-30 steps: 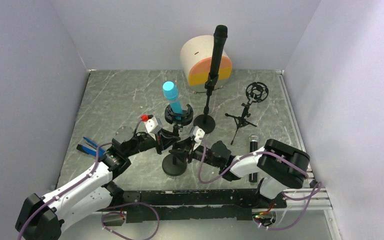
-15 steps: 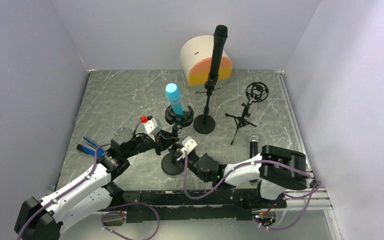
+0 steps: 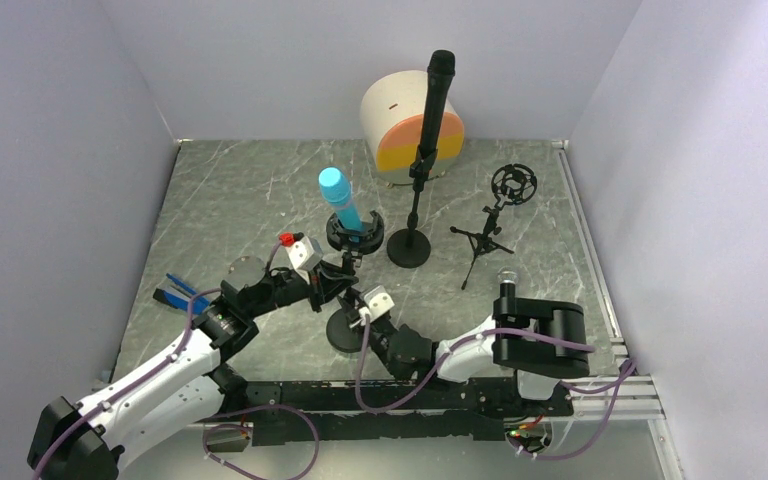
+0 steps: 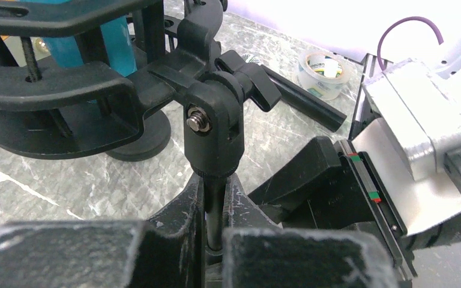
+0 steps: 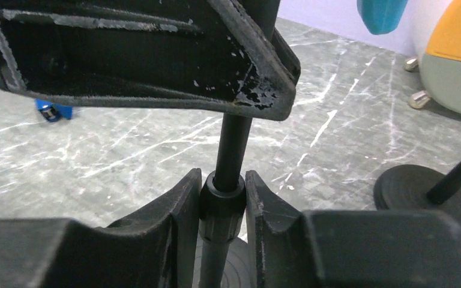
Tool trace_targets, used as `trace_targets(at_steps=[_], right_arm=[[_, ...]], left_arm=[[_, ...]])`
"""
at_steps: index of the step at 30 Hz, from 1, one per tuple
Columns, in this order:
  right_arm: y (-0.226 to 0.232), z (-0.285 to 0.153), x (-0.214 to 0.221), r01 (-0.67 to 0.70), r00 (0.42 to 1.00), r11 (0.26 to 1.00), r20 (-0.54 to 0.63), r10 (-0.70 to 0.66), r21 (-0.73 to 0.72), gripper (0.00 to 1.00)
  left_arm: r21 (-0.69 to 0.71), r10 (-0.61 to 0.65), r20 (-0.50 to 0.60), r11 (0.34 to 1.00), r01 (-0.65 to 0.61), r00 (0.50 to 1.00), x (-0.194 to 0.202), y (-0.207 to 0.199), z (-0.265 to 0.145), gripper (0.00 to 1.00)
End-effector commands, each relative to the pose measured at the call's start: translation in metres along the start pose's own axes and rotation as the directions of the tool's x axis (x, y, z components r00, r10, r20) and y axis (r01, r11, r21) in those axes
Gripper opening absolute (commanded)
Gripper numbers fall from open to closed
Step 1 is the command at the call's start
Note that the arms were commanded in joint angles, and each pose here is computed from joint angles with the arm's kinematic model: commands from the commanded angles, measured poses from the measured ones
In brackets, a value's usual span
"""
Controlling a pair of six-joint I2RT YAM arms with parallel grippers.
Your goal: Remove the microphone from the stand
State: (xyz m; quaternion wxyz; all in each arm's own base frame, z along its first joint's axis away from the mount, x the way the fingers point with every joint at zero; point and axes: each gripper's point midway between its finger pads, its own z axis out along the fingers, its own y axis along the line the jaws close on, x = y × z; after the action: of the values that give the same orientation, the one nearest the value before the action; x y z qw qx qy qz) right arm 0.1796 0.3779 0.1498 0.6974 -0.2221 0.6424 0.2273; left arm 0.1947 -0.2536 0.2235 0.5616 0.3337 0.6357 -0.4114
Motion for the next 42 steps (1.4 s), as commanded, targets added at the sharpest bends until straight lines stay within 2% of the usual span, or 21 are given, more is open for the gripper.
trace_targets(at_steps=[1, 4, 6, 9, 15, 21, 27, 30, 32, 34, 35, 37, 38, 42], right_arm=[[0.008, -0.010, -0.018, -0.120, 0.989, 0.984, 0.069, 0.130, -0.134, 0.42], [0.005, -0.020, -0.035, -0.214, 0.961, 0.944, 0.118, 0.250, -0.252, 0.66], [0.005, -0.025, -0.041, -0.248, 0.948, 0.904, 0.106, 0.301, -0.348, 0.72], [0.002, -0.027, -0.043, -0.282, 0.938, 0.853, 0.061, 0.342, -0.440, 0.72], [0.003, -0.025, -0.040, -0.265, 0.950, 0.799, -0.003, 0.314, -0.539, 0.59], [0.015, -0.015, -0.028, -0.240, 0.966, 0.773, -0.070, 0.247, -0.587, 0.58], [0.009, -0.002, -0.018, -0.256, 0.964, 0.806, -0.078, 0.254, -0.534, 0.41], [0.007, 0.001, -0.014, -0.263, 0.963, 0.816, -0.082, 0.258, -0.515, 0.41], [0.006, 0.001, -0.011, -0.263, 0.963, 0.820, -0.087, 0.255, -0.508, 0.46], [0.005, 0.003, -0.008, -0.259, 0.965, 0.829, -0.093, 0.246, -0.496, 0.46], [0.005, 0.003, -0.006, -0.255, 0.966, 0.830, -0.099, 0.238, -0.495, 0.41], [0.006, 0.004, -0.003, -0.247, 0.969, 0.833, -0.112, 0.220, -0.495, 0.15], [0.005, 0.005, -0.002, -0.251, 0.968, 0.835, -0.119, 0.221, -0.489, 0.07], [0.004, 0.008, -0.001, -0.244, 0.970, 0.863, -0.107, 0.219, -0.442, 0.04]], left_arm=[[-0.030, 0.036, 0.093, 0.999, -0.033, 0.995, -0.032, 0.004, 0.002, 0.03], [-0.019, 0.040, 0.083, 0.999, -0.039, 0.996, -0.033, 0.003, 0.004, 0.03], [-0.015, 0.047, 0.069, 0.999, -0.046, 0.996, -0.034, 0.004, 0.005, 0.02], [-0.009, 0.052, 0.058, 0.999, -0.051, 0.997, -0.035, 0.003, 0.007, 0.02], [-0.010, 0.044, 0.065, 0.999, -0.044, 0.997, -0.034, 0.003, 0.007, 0.02], [-0.009, 0.041, 0.063, 0.999, -0.040, 0.997, -0.034, 0.004, 0.009, 0.03], [-0.009, 0.045, 0.062, 0.999, -0.044, 0.997, -0.035, 0.004, 0.008, 0.02], [-0.012, 0.044, 0.061, 0.999, -0.043, 0.997, -0.034, 0.004, 0.007, 0.02], [-0.015, 0.045, 0.063, 0.999, -0.044, 0.997, -0.034, 0.004, 0.006, 0.02], [-0.017, 0.046, 0.063, 0.999, -0.045, 0.997, -0.034, 0.004, 0.006, 0.03], [-0.016, 0.047, 0.063, 0.999, -0.046, 0.997, -0.034, 0.004, 0.005, 0.03], [-0.017, 0.047, 0.063, 0.999, -0.046, 0.997, -0.034, 0.004, 0.005, 0.02], [-0.017, 0.047, 0.064, 0.999, -0.046, 0.997, -0.034, 0.004, 0.005, 0.03], [-0.017, 0.047, 0.069, 0.999, -0.046, 0.997, -0.035, 0.004, 0.007, 0.02]])
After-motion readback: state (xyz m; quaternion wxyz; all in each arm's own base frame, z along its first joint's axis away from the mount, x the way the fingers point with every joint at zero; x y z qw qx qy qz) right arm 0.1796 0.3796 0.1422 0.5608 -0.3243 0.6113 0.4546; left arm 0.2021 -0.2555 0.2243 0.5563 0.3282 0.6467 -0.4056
